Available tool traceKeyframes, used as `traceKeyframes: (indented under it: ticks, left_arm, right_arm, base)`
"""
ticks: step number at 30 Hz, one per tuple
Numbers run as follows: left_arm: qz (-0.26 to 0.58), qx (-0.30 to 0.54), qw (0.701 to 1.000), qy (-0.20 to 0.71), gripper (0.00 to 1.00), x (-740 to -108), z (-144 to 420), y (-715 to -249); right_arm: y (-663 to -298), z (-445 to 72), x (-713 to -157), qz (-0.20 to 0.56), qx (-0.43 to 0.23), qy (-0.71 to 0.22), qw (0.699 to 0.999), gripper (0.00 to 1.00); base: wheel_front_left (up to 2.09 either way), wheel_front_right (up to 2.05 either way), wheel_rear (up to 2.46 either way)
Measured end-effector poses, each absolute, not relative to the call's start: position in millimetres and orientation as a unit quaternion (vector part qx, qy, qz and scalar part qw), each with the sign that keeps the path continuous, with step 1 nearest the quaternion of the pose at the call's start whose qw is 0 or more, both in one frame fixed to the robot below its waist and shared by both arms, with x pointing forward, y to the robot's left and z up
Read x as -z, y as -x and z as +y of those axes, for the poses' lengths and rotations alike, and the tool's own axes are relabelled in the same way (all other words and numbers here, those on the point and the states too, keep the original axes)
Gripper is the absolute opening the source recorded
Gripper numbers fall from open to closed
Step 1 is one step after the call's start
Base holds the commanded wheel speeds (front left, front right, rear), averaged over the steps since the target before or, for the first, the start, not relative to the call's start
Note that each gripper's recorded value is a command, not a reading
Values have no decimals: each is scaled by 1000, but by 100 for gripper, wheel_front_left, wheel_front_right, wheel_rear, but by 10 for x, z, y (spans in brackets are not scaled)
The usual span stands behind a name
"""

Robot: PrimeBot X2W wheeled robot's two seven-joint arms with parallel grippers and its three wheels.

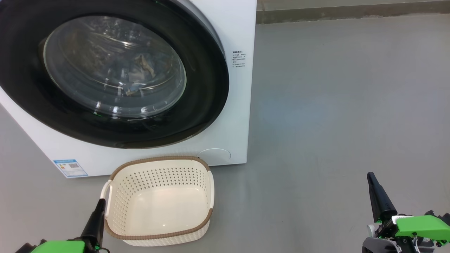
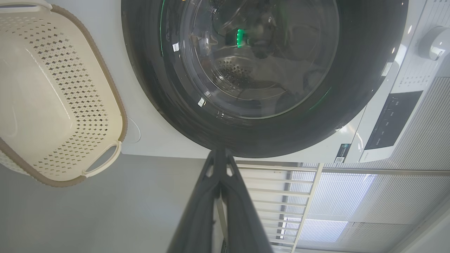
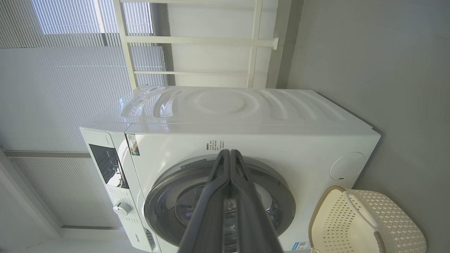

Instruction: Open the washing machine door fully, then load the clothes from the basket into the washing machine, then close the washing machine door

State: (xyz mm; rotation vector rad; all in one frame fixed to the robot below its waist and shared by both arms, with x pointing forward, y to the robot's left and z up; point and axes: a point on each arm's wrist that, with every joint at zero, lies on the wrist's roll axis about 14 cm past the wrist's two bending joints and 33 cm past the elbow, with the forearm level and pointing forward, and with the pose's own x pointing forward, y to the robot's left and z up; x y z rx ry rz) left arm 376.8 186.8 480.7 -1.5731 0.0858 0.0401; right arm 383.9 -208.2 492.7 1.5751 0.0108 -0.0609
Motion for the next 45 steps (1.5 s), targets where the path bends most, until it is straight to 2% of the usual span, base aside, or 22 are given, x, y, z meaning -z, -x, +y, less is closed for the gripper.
traceKeyframes:
  ticks: [45]
  left_arm:
    - [38,-18,705,708,0,-4807,1869,-3768]
  right_arm:
    - [-3839,-2082,-4927,5,27,-709,705,0]
  base:
    - [0,0,0]
